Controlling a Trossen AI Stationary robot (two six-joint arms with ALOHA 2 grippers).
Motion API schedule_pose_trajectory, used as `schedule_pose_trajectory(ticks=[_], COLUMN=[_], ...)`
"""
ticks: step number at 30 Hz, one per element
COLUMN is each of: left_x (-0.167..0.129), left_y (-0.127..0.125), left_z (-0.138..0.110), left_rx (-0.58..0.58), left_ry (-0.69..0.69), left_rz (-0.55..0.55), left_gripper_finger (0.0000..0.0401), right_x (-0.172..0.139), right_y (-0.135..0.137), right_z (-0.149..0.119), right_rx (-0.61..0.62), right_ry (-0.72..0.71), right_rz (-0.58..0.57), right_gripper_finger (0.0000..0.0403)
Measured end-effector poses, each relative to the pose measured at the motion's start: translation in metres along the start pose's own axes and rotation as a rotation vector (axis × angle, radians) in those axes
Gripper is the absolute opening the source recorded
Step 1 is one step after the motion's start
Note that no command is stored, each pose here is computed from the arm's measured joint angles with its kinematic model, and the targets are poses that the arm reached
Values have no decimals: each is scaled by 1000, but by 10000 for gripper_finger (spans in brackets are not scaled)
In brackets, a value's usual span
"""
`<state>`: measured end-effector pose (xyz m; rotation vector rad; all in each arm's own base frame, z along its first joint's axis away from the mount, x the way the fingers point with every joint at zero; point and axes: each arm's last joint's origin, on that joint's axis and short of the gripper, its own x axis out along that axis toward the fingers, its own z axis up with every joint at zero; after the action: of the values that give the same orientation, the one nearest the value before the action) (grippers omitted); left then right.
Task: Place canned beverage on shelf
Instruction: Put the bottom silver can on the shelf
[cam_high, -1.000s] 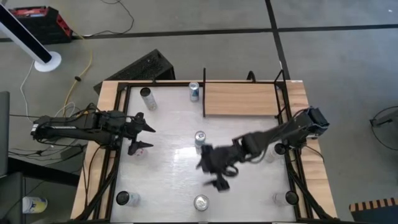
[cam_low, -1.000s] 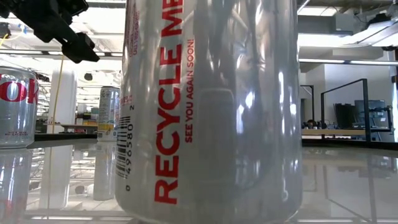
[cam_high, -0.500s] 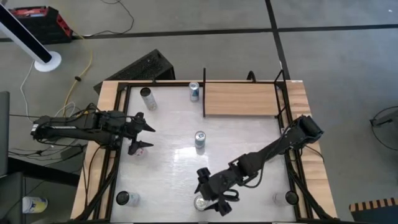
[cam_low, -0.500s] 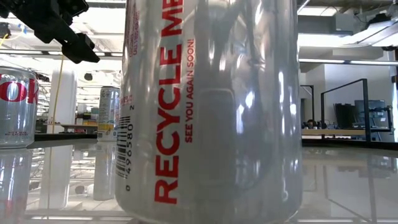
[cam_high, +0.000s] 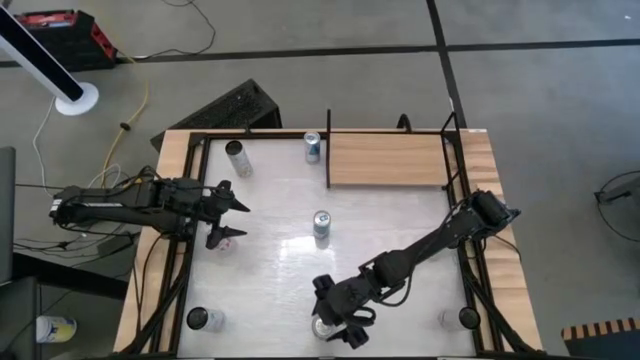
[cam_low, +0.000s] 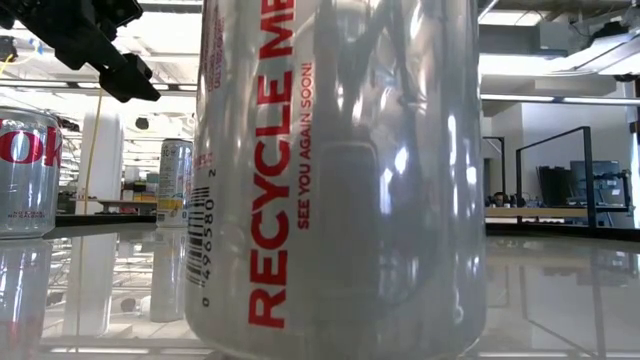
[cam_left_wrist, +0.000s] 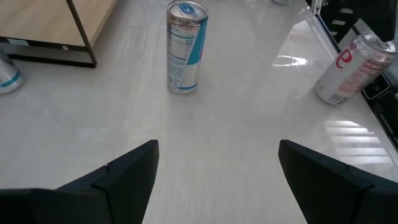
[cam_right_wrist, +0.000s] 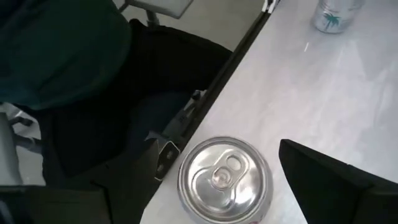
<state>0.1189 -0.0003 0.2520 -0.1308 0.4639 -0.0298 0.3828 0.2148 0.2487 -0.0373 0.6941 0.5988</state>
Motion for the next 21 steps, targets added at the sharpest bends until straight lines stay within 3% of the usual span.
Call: schedule_pose_trajectory(ticks=[11, 21], left_x=[0, 0], left_y=[0, 2], left_z=[0, 0], left_rx=[12, 8], left_ry=[0, -1], left_rz=[0, 49], left_gripper_finger=[316, 316], right_x=[-1, 1], right_y=[-4, 6], right_z=[-5, -13], right_rx=[55, -123], right_ry=[55, 125], right_rz=[-29, -83], right_gripper_finger=[357, 356])
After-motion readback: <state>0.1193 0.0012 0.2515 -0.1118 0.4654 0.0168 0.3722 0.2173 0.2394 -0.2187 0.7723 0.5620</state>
